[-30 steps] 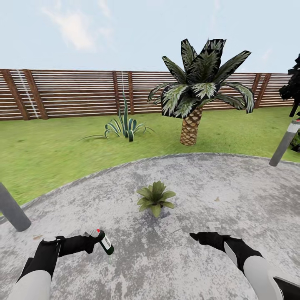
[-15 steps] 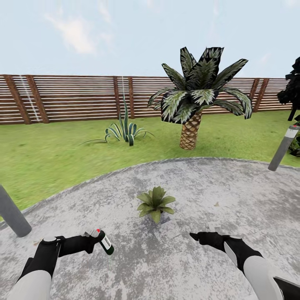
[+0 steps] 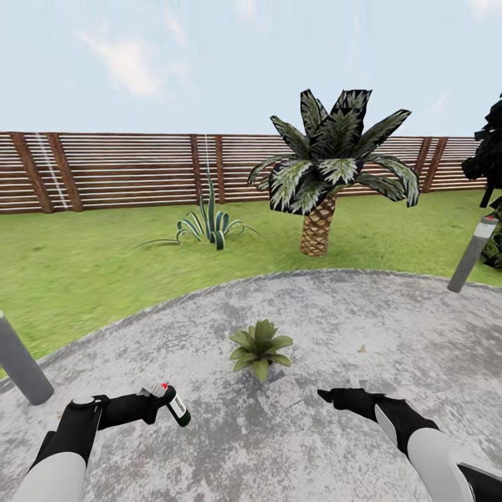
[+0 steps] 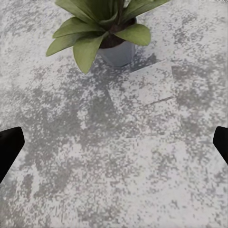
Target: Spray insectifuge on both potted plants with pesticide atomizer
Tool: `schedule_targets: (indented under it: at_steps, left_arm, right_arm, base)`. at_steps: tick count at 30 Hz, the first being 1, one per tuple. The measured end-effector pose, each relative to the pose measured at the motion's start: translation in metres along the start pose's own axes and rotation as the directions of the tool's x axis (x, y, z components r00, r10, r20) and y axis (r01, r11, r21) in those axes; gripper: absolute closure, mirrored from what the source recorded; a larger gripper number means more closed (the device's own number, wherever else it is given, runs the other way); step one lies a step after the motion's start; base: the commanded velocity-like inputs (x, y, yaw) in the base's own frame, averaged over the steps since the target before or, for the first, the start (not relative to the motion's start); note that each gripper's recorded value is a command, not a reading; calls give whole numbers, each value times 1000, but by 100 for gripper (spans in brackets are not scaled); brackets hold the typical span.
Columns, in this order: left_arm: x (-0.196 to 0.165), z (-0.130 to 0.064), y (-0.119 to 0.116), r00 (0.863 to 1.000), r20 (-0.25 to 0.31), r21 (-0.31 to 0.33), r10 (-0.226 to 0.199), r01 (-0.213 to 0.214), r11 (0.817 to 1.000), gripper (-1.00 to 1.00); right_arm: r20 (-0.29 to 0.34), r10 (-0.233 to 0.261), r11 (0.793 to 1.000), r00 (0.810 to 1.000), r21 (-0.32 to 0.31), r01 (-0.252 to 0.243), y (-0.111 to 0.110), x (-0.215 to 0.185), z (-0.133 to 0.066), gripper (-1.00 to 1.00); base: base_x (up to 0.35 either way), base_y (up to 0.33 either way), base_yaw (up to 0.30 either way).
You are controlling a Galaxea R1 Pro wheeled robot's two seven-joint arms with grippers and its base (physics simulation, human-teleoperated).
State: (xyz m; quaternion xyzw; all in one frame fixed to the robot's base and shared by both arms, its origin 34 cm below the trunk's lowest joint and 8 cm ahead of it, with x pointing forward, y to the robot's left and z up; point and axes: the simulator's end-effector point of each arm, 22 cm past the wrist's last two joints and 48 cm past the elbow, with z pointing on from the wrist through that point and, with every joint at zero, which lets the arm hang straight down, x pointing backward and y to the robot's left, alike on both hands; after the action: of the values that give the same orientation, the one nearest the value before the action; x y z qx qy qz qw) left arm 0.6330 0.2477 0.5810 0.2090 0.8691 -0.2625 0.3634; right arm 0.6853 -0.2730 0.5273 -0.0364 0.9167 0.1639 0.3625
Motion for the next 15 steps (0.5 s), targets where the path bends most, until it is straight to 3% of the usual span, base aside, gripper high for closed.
schedule_targets:
  at_steps: [15]
  left_arm:
    - [-25,-16,-7,1000,0,0,0,0,1000,100]
  right_arm:
    - [-1,1,1000,1000,0,-1,7,-23,-18,-100]
  base:
    - [0,0,0]
